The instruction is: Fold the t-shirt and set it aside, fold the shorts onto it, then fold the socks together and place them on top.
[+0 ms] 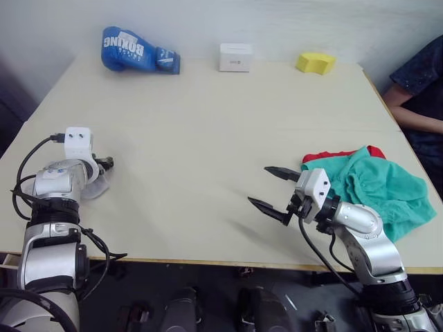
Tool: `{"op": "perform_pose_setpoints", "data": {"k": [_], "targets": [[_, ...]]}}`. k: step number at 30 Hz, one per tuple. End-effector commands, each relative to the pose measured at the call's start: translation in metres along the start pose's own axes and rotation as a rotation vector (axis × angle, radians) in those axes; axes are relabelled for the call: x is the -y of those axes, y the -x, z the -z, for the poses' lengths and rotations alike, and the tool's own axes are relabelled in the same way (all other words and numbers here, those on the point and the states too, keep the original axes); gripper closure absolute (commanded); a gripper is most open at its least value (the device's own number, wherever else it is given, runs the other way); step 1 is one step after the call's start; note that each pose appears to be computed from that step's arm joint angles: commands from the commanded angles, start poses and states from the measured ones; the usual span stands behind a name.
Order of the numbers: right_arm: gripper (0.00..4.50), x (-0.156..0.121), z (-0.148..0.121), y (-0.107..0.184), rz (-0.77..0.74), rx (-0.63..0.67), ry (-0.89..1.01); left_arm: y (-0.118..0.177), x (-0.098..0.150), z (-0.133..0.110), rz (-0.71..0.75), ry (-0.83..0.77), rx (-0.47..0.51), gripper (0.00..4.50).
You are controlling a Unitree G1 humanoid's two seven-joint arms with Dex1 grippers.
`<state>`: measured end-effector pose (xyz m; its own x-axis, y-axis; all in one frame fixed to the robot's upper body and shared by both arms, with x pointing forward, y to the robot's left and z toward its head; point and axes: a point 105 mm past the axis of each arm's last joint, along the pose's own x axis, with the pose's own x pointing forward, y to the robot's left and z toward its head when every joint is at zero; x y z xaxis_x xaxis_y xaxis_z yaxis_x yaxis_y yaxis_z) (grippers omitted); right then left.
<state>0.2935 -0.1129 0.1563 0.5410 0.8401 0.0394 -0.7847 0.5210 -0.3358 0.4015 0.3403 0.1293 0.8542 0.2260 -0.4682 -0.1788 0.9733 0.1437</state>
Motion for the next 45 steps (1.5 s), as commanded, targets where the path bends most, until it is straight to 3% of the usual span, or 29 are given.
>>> {"op": "perform_pose_setpoints", "data": {"k": [1,9,15,18,21,26,32,41,45], "targets": [[0.00,0.000,-0.011,0.002,0.020,0.038,0.024,-0.002,-0.006,0.037,-0.032,-0.014,-0.128,2.13],[0.00,0.000,-0.010,0.006,0.038,0.036,0.022,0.009,-0.002,0.046,-0.005,-0.025,-0.109,4.49],[0.00,0.000,-0.008,0.007,0.036,0.032,0.017,0.025,0.017,0.028,0.103,-0.059,-0.007,4.49],[0.00,0.000,-0.007,0.007,0.033,0.027,0.013,0.035,0.018,0.008,0.065,-0.032,0.102,4.49],[0.00,-0.001,-0.005,0.008,0.021,0.019,0.011,0.047,0.022,-0.011,0.029,-0.042,0.156,3.67],[0.00,-0.001,-0.005,0.008,0.012,0.020,0.010,0.053,0.003,-0.008,-0.182,-0.057,0.025,2.08],[0.00,-0.002,-0.005,0.004,-0.007,0.027,0.009,0.034,-0.009,-0.002,-0.201,-0.012,-0.029,0.19],[0.00,0.000,-0.005,0.002,0.003,0.033,0.017,0.016,-0.018,0.016,-0.192,0.003,-0.129,0.08],[0.00,0.001,-0.005,0.002,0.014,0.032,0.019,0.021,-0.027,0.025,-0.196,0.031,-0.152,0.97]]}}
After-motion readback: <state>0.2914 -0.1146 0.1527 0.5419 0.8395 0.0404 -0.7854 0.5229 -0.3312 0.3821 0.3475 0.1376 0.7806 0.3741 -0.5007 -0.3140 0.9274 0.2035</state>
